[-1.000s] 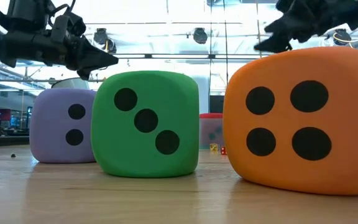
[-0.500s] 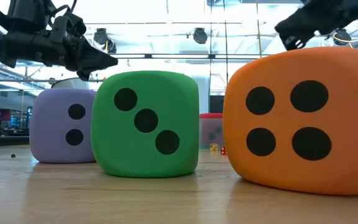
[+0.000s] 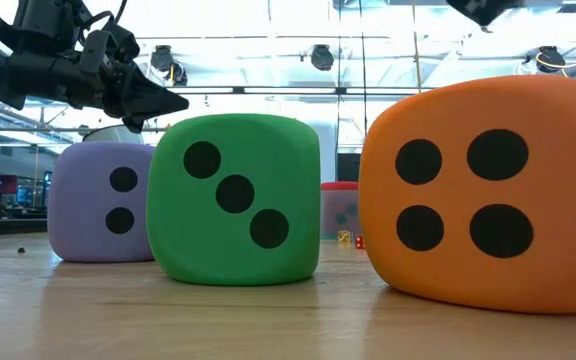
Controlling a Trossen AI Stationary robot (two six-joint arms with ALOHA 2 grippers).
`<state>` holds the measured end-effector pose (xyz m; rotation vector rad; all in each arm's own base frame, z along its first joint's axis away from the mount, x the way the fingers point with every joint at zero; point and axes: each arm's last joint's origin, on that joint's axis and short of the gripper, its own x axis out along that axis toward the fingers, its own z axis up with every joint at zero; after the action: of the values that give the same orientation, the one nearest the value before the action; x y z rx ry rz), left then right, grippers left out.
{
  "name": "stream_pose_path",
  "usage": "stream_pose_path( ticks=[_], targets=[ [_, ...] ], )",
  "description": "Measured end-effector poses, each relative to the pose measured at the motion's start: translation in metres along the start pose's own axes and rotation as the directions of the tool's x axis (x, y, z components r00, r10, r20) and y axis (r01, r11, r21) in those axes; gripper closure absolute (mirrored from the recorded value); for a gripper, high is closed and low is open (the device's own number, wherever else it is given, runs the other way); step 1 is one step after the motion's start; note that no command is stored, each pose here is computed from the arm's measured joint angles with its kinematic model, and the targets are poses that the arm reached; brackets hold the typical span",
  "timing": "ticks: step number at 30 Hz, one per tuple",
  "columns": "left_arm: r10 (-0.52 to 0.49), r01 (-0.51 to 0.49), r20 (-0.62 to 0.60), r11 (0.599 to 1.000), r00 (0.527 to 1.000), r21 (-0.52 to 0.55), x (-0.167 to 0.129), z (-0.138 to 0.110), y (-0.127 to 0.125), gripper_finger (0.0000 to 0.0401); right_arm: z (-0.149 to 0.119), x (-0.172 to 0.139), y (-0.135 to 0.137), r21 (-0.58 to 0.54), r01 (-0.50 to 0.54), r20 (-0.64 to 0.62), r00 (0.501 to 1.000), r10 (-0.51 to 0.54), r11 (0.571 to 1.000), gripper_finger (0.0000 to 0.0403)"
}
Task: Pick & Place Dice
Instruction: Put the right large purple die into the blue bin
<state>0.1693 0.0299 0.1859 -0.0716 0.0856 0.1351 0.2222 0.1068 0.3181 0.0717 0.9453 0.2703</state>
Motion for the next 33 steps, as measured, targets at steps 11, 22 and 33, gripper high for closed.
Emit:
stream_pose_path(
  ticks=[11, 22, 33],
  targets=[
    [0.002, -0.002, -0.025, 1.000, 1.000, 0.013, 0.000, -0.002, 0.000, 0.0377, -0.002, 0.047, 0.018, -0.081, 0.016, -0.244, 0.969, -0.035, 0.997, 0.0010],
    [0.003, -0.002, -0.044, 1.000, 0.999, 0.020, 0.000, -0.004, 0.000, 0.0377, -0.005, 0.077, 0.027, -0.174, -0.050, -0.338, 0.941, -0.012, 0.983, 0.0005],
    [0.003, -0.002, -0.049, 1.000, 0.999, 0.020, 0.000, -0.005, 0.000, 0.0377, -0.007, 0.085, 0.046, -0.224, -0.050, -0.344, 0.939, -0.031, 0.973, 0.0004]
  ],
)
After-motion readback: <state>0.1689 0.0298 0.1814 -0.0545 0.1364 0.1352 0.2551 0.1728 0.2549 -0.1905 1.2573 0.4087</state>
